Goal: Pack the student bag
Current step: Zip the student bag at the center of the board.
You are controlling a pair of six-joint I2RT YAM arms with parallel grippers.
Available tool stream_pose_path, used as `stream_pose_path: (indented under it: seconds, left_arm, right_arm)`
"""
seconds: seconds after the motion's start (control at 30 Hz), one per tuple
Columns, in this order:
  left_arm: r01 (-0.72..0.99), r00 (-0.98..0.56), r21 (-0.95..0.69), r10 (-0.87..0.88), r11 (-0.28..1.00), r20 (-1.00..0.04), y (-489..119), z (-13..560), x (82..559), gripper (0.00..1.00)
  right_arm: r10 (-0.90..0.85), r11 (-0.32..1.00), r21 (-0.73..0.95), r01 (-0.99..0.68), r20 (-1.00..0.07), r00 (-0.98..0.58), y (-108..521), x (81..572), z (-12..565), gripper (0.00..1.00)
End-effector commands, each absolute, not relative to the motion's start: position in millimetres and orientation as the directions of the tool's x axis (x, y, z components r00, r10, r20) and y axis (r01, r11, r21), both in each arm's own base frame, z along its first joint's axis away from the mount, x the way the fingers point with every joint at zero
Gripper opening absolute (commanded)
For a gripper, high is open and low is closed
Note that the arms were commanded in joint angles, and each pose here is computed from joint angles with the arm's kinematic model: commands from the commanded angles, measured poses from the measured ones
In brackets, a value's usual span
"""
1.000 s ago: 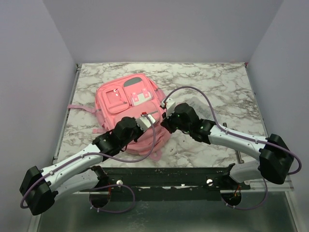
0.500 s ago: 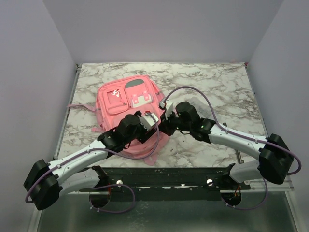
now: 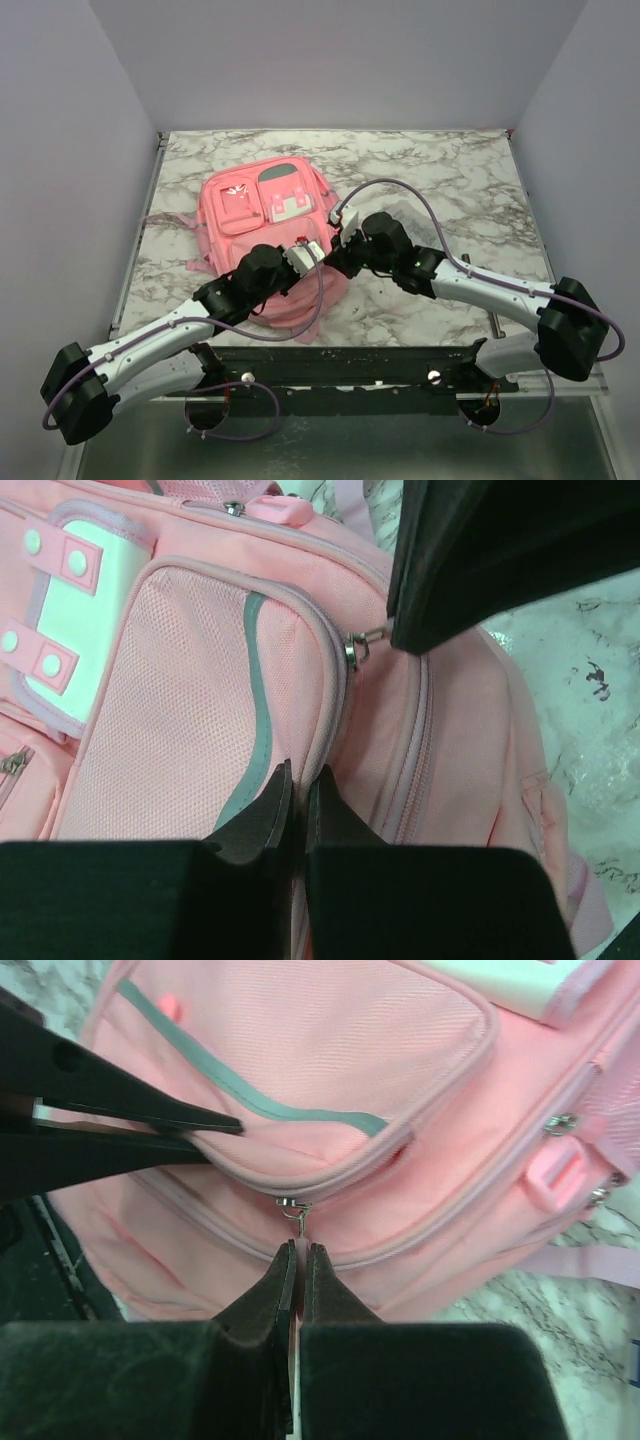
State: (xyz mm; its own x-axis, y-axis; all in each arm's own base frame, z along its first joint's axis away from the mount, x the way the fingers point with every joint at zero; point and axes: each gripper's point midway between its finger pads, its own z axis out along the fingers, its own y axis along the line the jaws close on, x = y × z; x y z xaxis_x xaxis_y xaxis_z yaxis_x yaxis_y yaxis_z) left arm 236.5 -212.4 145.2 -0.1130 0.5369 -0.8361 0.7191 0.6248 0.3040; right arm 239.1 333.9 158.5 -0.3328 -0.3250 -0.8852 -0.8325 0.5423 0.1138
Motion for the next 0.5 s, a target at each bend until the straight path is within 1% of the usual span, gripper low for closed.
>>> stream_pose_path:
  seconds: [0.0, 0.13, 0.3, 0.47]
  left_arm:
    - [0.630, -0.074, 0.410, 0.576, 0.659, -0.814, -181.2, 155.4, 243.7, 0.00]
    - [0.616, -0.057, 0.431, 0.583, 0.659, -0.811, -175.0, 157.5, 242.5, 0.00]
    - [0.633, -0.037, 0.420, 0.567, 0.651, -0.823, -178.5, 162.5, 238.9, 0.00]
    - [0.644, -0.002, 0.416, 0.546, 0.642, -0.838, -180.4, 170.5, 234.2, 0.00]
  right_arm:
    - [-0.435, 0.667, -0.064, -0.743, -0.843, -0.318, 296.9, 270.0, 137.4, 0.01]
    - [-0.443, 0.731, -0.097, -0.675, -0.820, -0.362, 279.9, 297.8, 138.8, 0.01]
    - [-0.413, 0.698, -0.058, -0.713, -0.847, -0.336, 300.8, 316.3, 149.4, 0.01]
    - [-0.470, 0.691, -0.110, -0.714, -0.820, -0.328, 316.1, 344.5, 136.1, 0.00]
